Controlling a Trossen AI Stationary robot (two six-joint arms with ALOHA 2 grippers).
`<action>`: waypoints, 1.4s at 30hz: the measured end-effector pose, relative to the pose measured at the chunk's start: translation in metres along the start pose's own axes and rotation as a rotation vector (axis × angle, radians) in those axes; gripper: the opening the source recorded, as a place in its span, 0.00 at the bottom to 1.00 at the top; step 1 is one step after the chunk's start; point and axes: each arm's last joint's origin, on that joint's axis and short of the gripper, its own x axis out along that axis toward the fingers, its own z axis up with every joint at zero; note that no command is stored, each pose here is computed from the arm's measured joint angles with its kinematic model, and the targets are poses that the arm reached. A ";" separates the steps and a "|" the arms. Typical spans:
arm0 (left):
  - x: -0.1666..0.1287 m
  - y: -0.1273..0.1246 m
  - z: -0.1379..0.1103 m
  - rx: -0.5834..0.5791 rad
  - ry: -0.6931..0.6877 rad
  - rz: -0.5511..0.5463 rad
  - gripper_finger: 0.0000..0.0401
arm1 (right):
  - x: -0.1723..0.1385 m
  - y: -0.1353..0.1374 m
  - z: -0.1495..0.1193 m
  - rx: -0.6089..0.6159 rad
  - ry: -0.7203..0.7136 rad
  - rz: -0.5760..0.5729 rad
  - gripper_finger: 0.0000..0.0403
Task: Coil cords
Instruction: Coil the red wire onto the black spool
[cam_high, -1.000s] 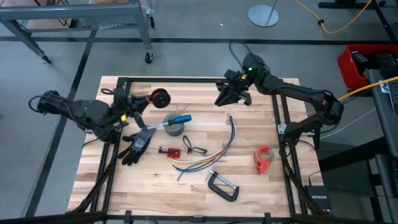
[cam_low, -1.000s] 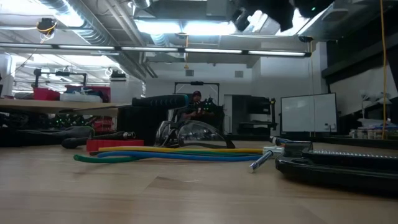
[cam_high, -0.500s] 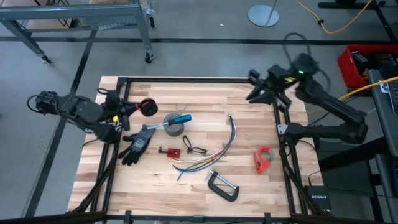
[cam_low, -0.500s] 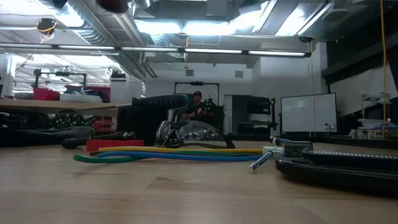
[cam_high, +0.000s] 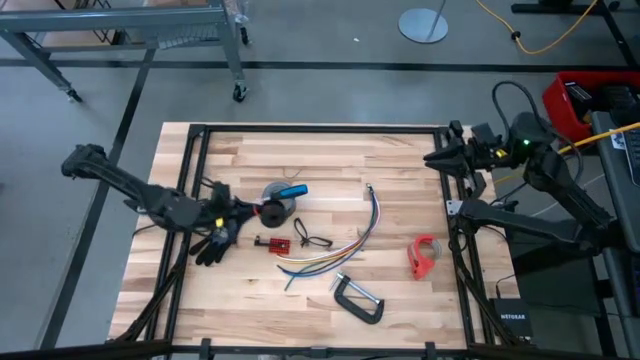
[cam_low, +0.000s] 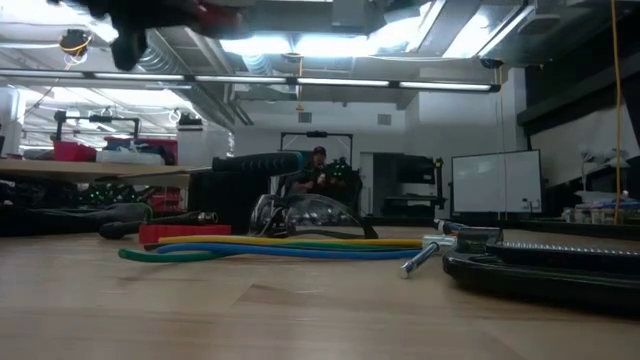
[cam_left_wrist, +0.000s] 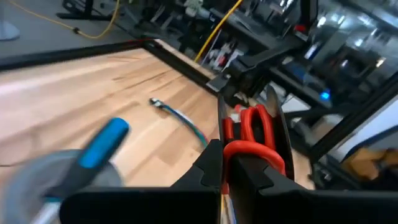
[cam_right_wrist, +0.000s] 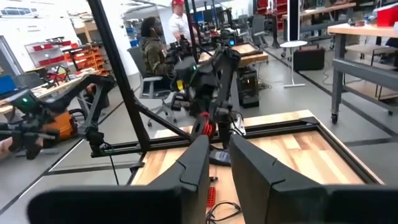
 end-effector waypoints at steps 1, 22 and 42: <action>0.006 0.000 -0.009 -0.016 -0.013 -0.010 0.00 | -0.002 0.001 -0.003 -0.002 -0.002 0.000 0.17; 0.164 -0.032 -0.078 -0.290 -0.133 0.080 0.00 | 0.018 -0.025 -0.063 0.024 0.026 -0.030 0.17; 0.218 -0.016 -0.125 -0.762 -0.153 0.344 0.00 | 0.020 -0.027 -0.068 -0.024 0.040 -0.039 0.17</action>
